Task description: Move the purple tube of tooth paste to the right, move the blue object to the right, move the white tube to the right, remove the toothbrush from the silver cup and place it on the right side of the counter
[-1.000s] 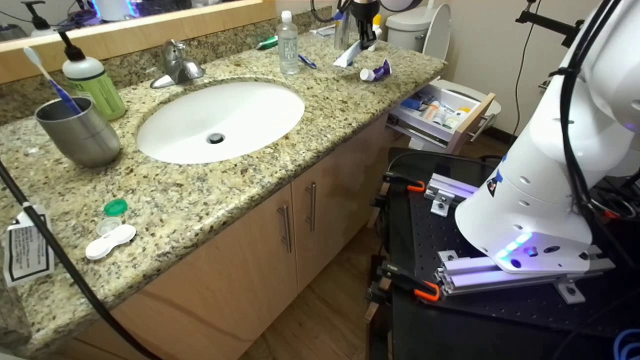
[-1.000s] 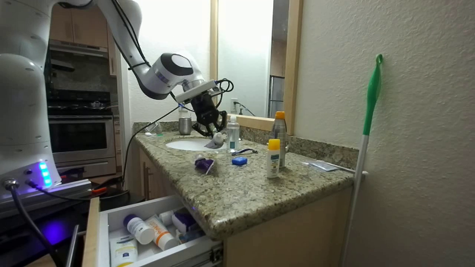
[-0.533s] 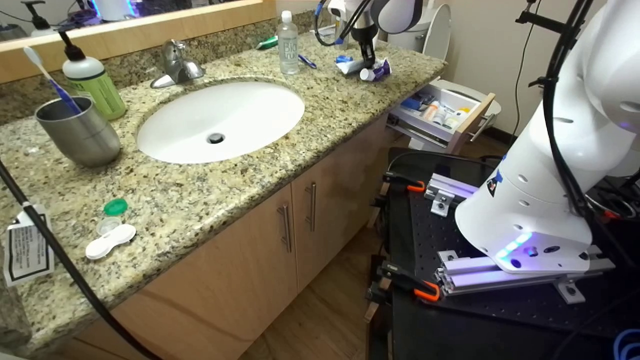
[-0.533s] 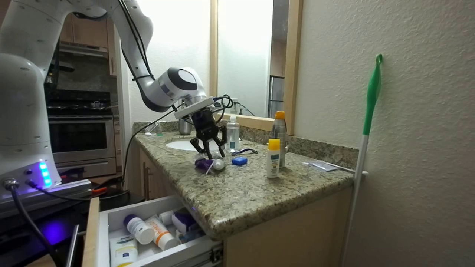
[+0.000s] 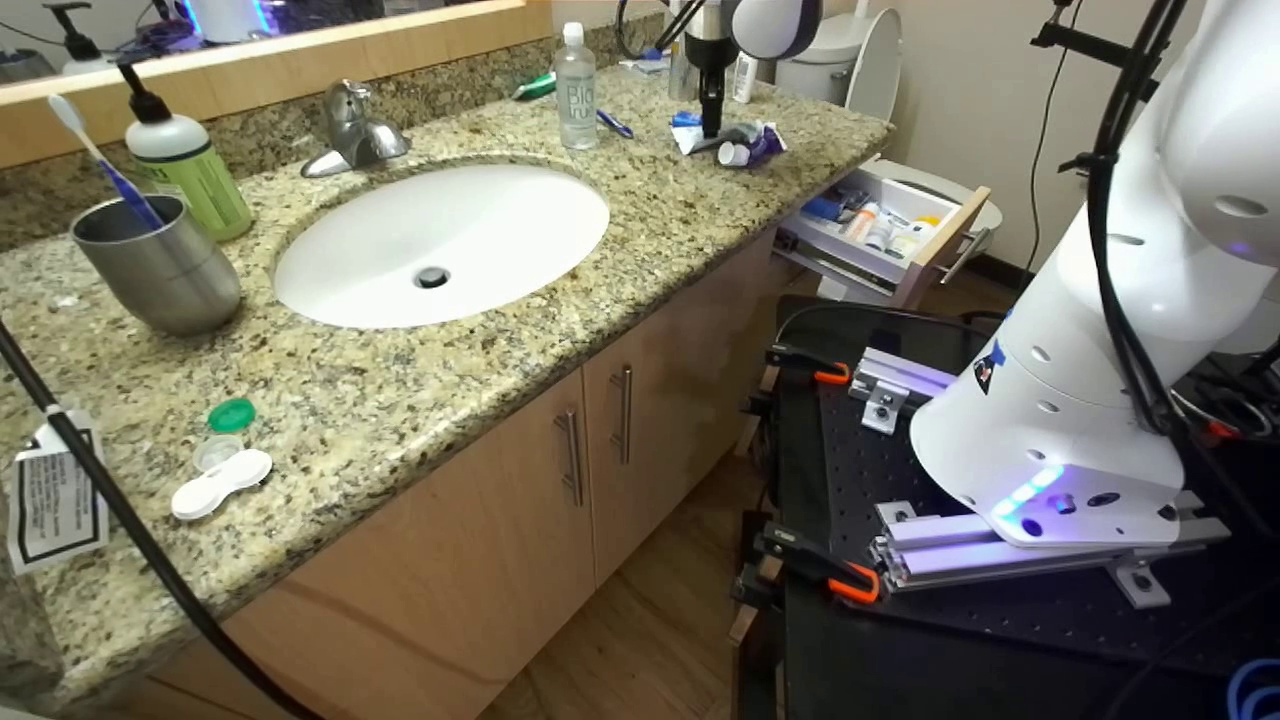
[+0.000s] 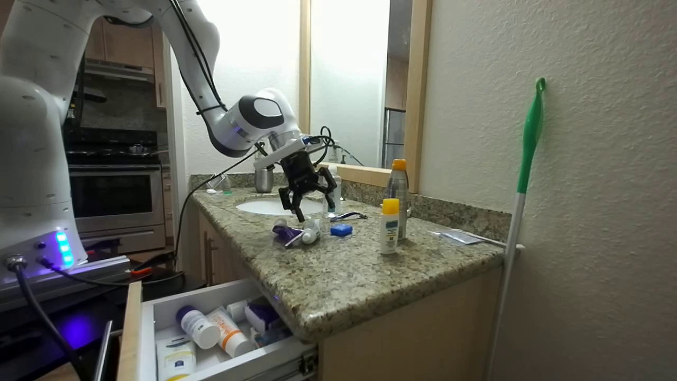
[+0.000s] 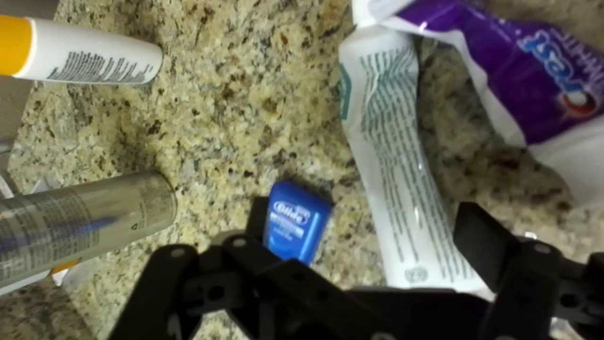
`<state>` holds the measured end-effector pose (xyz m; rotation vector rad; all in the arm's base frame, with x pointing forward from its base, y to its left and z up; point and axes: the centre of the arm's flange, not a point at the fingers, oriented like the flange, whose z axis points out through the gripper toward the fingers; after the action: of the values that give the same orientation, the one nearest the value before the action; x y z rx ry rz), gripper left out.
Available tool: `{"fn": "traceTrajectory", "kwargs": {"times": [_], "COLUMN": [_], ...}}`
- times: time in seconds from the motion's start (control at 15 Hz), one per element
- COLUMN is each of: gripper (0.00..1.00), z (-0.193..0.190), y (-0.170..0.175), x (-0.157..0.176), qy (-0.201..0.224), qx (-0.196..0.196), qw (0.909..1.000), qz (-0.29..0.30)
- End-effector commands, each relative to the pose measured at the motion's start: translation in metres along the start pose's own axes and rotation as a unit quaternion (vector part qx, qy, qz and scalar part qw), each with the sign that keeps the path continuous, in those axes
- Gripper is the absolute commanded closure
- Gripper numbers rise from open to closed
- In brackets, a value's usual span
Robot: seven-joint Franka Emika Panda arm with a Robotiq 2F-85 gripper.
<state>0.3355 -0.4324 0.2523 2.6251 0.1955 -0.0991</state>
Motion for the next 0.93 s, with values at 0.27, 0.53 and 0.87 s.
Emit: {"fn": "traceTrajectory", "kwargs": {"times": [0.27, 0.53, 0.87], "gripper": [0.00, 0.00, 0.00], "z": [-0.151, -0.235, -0.342], "y": [-0.037, -0.098, -0.188], "x": [0.001, 0.037, 0.099], "qy": [0.146, 0.238, 0.344], "qx": [0.115, 0.169, 0.255], "qw": [0.9824, 0.9544, 0.8993], "qz": [-0.018, -0.062, -0.088]}}
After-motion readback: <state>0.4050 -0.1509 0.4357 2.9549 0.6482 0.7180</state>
